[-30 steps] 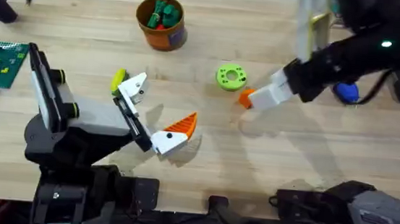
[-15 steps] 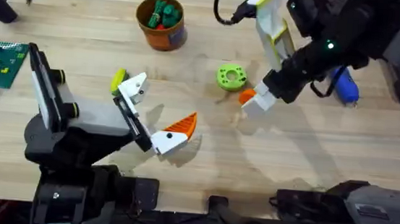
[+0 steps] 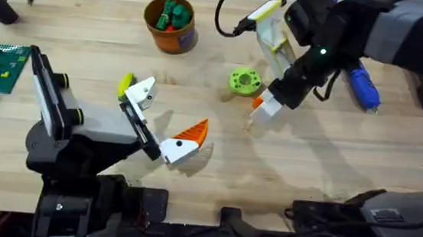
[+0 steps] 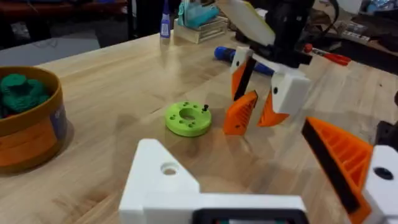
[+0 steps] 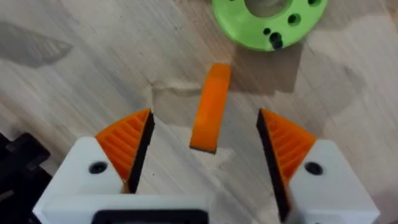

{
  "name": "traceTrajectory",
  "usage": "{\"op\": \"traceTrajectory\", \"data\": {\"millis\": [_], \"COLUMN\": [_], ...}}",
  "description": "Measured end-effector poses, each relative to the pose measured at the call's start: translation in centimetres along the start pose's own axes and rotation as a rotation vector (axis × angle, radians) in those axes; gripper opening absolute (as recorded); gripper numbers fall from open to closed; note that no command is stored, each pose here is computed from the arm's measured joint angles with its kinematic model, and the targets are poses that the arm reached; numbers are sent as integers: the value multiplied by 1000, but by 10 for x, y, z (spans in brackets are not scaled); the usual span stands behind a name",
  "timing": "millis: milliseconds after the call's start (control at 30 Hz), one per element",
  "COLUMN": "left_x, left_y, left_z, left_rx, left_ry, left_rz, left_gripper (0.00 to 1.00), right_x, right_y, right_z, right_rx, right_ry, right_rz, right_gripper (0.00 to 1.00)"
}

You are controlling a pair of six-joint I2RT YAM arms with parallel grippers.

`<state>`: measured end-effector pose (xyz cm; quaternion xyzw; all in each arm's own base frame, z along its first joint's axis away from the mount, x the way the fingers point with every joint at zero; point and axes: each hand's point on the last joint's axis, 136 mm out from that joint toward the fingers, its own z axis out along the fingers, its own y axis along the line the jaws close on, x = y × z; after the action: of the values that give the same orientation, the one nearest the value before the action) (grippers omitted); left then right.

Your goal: Pick up the gripper from the table and insert it into the empty holder that is missing its gripper. Then pick up a screw, insert it into the mounting hole, and use the screwdriver to tighten it. Finally, clean up the table by picking up the vegetable and placing it into the bucket.

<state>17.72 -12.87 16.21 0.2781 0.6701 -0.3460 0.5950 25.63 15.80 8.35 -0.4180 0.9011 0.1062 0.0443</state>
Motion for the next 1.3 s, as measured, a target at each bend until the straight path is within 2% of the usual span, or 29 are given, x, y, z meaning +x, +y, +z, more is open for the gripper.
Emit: {"op": "traceTrajectory", "data": {"millis": [67,133,233,367,400,600,800,933,1100,1300], "left_x": [0,0,0,0,0,0,0,0,0,0], "left_y": [0,0,0,0,0,0,0,0,0,0], "left_z": [0,0,0,0,0,0,0,0,0,0], "left_rx": [0,0,0,0,0,0,0,0,0,0], "left_ry": [0,0,0,0,0,0,0,0,0,0], "left_rz": [0,0,0,0,0,0,0,0,0,-1], "left_gripper": [985,985,985,985,985,985,984,986,986,985], "right_x": [0,-1,-1,-5,-6,-6,11,12,1,21], "right_y": [-1,-1,-1,-3,-3,-2,12,25,32,53], "right_z": [3,5,5,5,4,4,-5,-27,-65,-99], "right_rx": [-3,-4,-3,3,1,0,-57,-106,-92,-105], "right_ry": [8,8,7,-9,-13,-10,68,93,7,-21], "right_rz": [2,2,2,-4,1,11,60,112,145,254], "right_gripper": [948,873,672,121,41,20,19,19,19,19]}}
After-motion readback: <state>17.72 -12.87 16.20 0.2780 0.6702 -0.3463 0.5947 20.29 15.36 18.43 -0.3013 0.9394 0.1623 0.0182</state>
